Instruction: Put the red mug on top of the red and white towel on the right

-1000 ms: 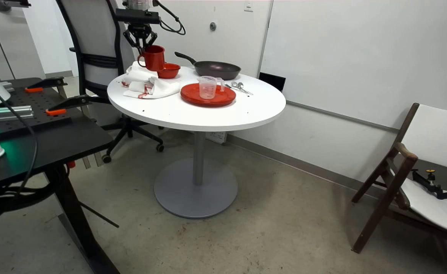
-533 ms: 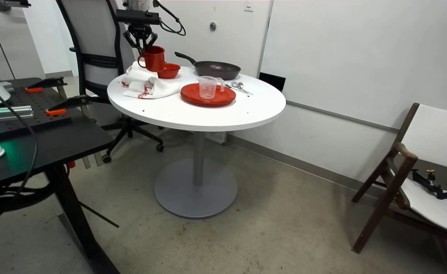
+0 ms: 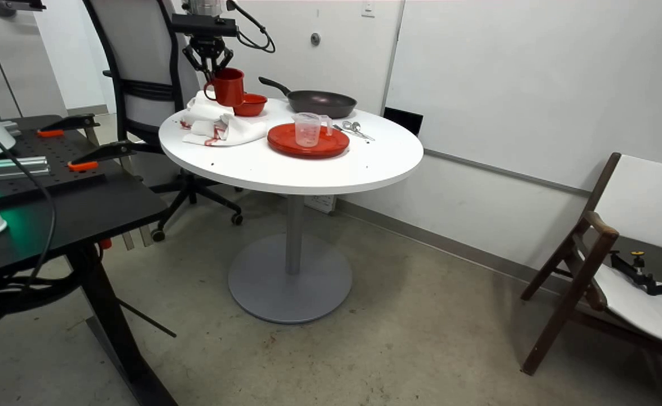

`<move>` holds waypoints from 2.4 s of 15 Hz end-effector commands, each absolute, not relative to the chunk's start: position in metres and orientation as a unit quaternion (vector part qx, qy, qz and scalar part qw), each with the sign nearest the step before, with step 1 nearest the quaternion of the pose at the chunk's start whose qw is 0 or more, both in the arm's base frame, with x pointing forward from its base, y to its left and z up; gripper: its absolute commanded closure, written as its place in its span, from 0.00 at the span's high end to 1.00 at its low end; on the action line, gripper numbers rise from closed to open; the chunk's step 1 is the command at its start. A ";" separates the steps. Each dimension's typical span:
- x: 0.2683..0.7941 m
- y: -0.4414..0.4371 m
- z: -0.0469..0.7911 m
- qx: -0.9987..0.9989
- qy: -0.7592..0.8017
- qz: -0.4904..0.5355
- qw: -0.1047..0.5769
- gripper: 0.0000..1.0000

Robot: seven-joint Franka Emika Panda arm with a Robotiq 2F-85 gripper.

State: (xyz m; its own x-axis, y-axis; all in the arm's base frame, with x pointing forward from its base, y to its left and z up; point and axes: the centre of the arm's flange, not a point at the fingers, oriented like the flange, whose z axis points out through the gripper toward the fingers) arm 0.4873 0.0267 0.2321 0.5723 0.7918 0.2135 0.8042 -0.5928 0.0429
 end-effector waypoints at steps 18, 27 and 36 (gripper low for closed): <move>0.495 0.078 0.169 -0.857 -0.512 -0.063 0.027 0.02; 0.494 0.093 0.151 -0.829 -0.554 -0.063 -0.044 0.02; 0.482 0.102 0.122 -0.843 -0.536 -0.028 -0.023 0.02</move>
State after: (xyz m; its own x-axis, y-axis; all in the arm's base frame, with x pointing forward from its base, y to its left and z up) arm 0.4792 0.0954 0.1314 0.4119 0.9107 0.0299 0.9079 -0.4130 0.0722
